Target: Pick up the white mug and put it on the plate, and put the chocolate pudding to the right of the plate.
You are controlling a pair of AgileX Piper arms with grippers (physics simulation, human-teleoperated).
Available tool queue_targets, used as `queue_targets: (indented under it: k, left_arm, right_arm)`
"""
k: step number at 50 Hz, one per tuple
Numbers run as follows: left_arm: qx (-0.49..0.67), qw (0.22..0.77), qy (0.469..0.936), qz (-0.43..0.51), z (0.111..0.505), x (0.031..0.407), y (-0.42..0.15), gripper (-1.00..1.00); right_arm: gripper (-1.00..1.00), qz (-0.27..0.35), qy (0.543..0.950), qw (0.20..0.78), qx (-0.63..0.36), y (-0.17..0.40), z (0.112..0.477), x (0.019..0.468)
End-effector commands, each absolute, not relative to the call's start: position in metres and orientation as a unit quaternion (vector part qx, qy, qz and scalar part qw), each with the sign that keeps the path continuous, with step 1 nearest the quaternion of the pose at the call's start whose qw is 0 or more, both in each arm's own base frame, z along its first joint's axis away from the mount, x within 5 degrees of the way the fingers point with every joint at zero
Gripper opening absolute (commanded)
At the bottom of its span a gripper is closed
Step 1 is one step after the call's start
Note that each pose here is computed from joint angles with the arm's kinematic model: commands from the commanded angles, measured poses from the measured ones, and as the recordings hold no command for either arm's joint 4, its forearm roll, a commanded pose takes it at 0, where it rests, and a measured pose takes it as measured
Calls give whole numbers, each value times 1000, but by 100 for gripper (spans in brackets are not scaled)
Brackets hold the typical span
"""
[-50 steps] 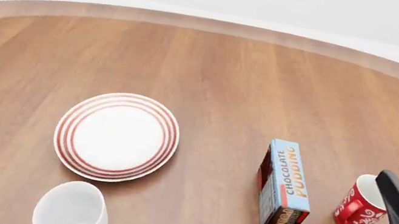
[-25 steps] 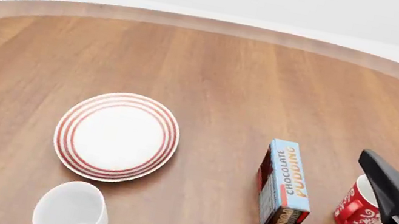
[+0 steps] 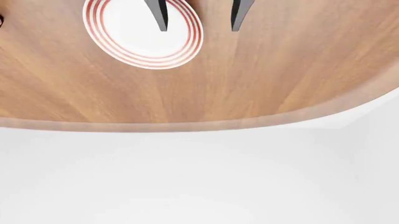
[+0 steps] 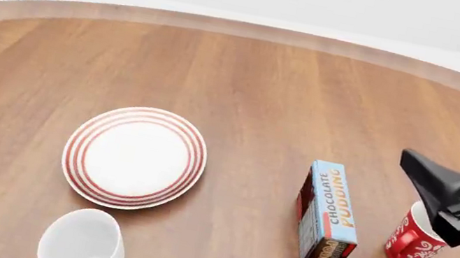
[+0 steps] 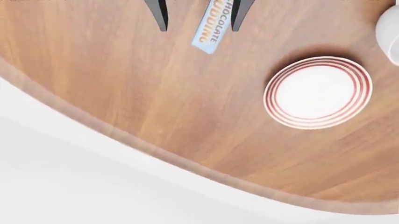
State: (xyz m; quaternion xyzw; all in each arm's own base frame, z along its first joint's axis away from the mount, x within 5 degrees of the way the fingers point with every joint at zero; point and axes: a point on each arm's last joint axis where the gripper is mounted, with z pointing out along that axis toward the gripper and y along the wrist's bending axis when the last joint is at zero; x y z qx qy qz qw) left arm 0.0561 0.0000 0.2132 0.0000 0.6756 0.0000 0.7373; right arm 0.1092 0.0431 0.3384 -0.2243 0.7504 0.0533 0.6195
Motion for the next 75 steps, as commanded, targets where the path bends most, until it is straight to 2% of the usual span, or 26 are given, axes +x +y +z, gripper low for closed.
queue_targets:
  k: [1,45,75]
  left_arm:
    - [0,737,676,0,213,56,0,100]
    - [0,737,676,0,213,56,0,100]
    - [0,737,676,0,213,56,0,100]
  right_arm:
    - [100,50,763,602,-230,45,347,115]
    - [100,86,834,515,-181,53,367,133]
    - [100,74,867,455,-189,69,352,175]
